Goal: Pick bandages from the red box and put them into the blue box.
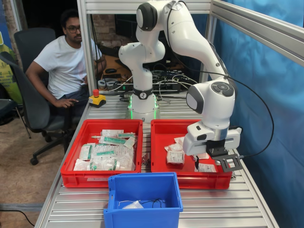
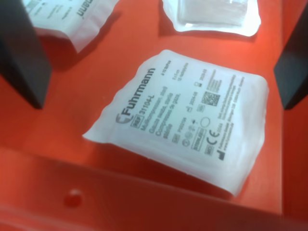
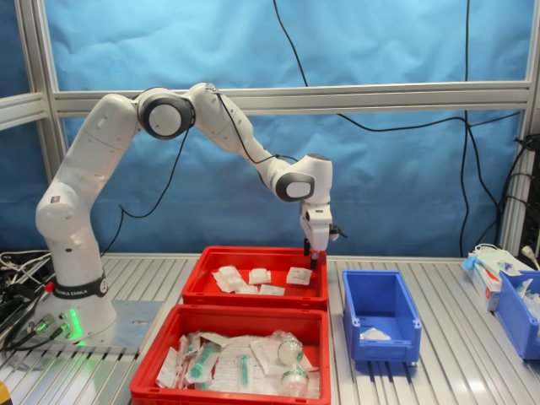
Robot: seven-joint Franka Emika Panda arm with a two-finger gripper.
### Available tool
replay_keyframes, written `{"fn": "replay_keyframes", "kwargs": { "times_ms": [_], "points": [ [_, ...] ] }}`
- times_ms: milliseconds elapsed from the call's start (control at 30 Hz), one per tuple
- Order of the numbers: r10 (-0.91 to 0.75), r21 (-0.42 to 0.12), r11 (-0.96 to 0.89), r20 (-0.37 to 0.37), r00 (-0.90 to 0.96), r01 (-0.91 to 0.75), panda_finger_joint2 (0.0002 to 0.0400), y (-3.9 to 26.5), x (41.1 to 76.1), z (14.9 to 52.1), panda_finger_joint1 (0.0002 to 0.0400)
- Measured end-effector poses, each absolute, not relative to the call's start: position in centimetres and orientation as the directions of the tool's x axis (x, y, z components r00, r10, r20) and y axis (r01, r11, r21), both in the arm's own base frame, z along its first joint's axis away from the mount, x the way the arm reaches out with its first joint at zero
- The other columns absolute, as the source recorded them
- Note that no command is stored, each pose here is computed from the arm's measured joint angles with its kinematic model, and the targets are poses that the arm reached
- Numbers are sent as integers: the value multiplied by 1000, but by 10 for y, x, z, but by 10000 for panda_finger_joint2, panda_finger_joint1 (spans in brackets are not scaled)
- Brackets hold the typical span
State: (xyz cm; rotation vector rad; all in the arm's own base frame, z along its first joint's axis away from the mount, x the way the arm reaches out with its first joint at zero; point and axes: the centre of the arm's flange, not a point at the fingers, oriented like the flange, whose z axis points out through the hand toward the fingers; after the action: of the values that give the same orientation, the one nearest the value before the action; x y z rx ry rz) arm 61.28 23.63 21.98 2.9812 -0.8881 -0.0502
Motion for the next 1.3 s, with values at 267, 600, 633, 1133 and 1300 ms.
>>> {"fn": "replay_keyframes", "kwargs": {
  "times_ms": [267, 600, 633, 1133, 1300],
  "points": [
    [-547, 66, -836, -42, 836, -544, 400, 233, 602, 206, 400],
    [-545, 67, -838, -44, 838, -541, 400, 231, 593, 194, 400],
    [-544, 66, -839, -43, 838, -541, 400, 231, 592, 193, 400],
    [-520, 62, -854, -42, 853, -517, 400, 246, 579, 184, 400],
    [-513, 55, -858, -37, 858, -510, 400, 251, 578, 183, 400]
  ]
}}
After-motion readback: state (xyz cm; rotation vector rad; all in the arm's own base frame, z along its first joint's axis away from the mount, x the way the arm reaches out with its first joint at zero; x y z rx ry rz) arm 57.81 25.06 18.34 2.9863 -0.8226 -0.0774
